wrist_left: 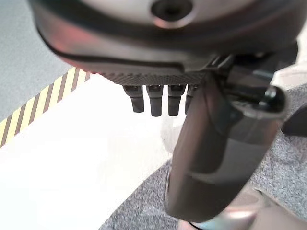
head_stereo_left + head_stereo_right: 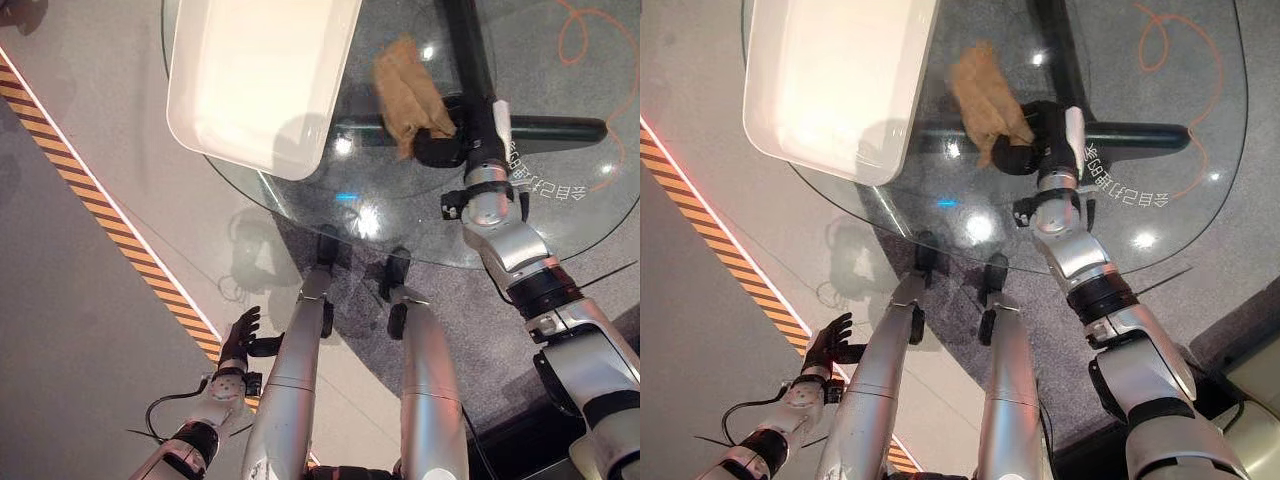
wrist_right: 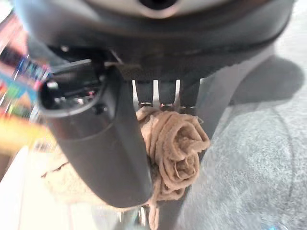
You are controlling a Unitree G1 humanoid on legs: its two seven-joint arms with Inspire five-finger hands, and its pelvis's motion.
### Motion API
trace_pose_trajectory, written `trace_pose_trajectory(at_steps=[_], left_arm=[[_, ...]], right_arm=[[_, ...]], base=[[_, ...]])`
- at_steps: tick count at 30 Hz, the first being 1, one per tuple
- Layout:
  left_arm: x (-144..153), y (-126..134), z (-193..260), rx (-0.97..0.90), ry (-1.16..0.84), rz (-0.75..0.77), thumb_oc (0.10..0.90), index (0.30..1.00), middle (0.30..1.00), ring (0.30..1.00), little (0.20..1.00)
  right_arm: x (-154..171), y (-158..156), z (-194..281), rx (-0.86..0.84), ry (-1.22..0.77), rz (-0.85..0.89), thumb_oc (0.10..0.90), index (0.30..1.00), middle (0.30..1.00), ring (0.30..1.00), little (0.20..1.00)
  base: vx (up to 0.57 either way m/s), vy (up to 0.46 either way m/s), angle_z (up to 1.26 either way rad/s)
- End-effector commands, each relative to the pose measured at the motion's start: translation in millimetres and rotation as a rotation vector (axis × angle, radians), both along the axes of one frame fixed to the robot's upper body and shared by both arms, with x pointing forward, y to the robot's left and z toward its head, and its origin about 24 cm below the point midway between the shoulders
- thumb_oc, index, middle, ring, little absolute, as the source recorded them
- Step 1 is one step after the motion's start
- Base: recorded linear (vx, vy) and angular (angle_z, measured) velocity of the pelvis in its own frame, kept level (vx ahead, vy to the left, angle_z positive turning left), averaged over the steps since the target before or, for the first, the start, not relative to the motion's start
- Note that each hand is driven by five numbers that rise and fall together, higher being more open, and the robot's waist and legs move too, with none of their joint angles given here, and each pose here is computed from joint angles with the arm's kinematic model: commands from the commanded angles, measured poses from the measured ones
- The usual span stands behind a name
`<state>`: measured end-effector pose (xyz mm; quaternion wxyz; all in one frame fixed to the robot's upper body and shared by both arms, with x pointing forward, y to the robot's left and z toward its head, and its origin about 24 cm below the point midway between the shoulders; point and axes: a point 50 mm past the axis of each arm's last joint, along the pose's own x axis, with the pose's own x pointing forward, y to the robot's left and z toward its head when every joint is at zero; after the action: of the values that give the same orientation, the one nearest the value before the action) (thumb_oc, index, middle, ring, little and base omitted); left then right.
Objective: Wipe the table with a cloth and put it in the basket.
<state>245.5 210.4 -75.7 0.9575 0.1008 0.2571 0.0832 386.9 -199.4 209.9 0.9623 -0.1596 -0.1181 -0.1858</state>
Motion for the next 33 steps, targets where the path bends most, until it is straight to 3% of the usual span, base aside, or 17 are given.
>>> trace_pose_trajectory(at_steps=[1, 14, 23, 33], left_arm=[[-60.7, -6.1, -38.5, -0.066, 0.159, 0.066, 0.8, 0.9, 0.9, 0.9, 0.9], [-51.4, -10.5, -34.1, -0.08, 0.135, 0.07, 0.8, 0.9, 0.9, 0.9, 0.9], [-48.1, -14.0, -33.3, -0.088, 0.135, 0.066, 0.8, 0.9, 0.9, 0.9, 0.9], [-43.5, -14.5, -31.1, -0.091, 0.131, 0.06, 0.8, 0.9, 0.9, 0.9, 0.9]], right_arm=[[-50.7, -152.3, -2.3, -0.009, -0.007, -0.643, 0.1, 0.3, 0.3, 0.3, 0.2], [-71.8, -174.0, -12.8, 0.279, -0.158, -0.846, 0.1, 0.3, 0.3, 0.3, 0.2], [-70.9, -165.6, -4.0, 0.28, -0.241, -0.869, 0.1, 0.3, 0.3, 0.3, 0.2], [-46.1, -116.2, 39.3, 0.015, -0.299, -0.549, 0.1, 0.3, 0.3, 0.3, 0.2]], base=[[0.0, -0.016, -0.04], [-0.01, 0.004, -0.04], [-0.01, 0.003, 0.0], [0.0, -0.001, 0.02]])
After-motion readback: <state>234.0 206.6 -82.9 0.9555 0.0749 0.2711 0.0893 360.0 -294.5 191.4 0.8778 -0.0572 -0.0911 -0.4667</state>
